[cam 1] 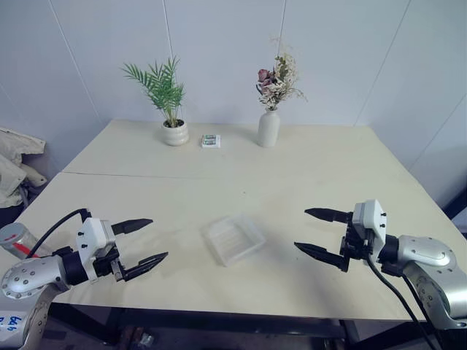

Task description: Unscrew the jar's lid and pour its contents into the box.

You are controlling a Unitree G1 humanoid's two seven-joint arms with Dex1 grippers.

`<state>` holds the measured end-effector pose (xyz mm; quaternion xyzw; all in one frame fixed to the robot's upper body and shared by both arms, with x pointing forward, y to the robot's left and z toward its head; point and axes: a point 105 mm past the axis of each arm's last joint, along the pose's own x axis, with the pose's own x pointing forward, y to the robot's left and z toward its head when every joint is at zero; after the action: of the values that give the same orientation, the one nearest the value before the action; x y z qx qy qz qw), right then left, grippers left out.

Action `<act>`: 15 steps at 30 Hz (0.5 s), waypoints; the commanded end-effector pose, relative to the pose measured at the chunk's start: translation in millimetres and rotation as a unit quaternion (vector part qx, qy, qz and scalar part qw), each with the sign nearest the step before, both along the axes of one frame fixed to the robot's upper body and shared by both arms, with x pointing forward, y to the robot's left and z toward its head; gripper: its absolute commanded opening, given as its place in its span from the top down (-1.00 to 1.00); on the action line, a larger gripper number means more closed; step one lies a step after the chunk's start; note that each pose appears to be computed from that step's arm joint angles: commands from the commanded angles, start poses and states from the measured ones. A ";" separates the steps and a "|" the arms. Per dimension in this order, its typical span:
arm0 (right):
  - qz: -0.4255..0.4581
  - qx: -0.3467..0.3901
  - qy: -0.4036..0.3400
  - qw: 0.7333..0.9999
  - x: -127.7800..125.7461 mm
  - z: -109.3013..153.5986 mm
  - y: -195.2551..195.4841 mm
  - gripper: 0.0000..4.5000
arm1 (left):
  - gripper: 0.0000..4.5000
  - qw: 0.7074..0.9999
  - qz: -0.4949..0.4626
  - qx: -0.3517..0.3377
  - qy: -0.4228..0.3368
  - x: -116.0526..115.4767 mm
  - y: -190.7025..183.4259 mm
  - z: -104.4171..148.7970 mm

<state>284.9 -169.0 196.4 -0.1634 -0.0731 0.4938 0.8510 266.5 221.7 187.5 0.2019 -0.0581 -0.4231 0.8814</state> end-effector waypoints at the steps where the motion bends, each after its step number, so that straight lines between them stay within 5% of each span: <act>1: -0.002 -0.003 -0.021 1.000 -4.2 6.9 -2.8 -1.00 | -0.98 1.000 -0.001 0.010 -0.023 3.6 -2.7 8.2; 9: 0.086 0.015 -0.013 0.996 7.6 10.6 34.4 -1.00 | -0.98 0.988 0.131 -0.027 -0.073 -9.2 12.6 3.4; 13: 0.190 0.020 -0.027 0.981 8.3 25.1 69.4 -1.00 | -0.98 0.962 0.258 -0.055 -0.069 -49.5 24.8 -25.0; 15: 0.253 0.026 -0.035 0.966 6.5 34.4 89.0 -1.00 | -0.98 0.918 0.380 -0.077 -0.083 -73.7 45.0 -37.7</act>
<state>298.6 -91.2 221.9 -0.1323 -0.1315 0.6516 0.7353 205.3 254.1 134.1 0.1397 -0.0519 -0.1120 0.9825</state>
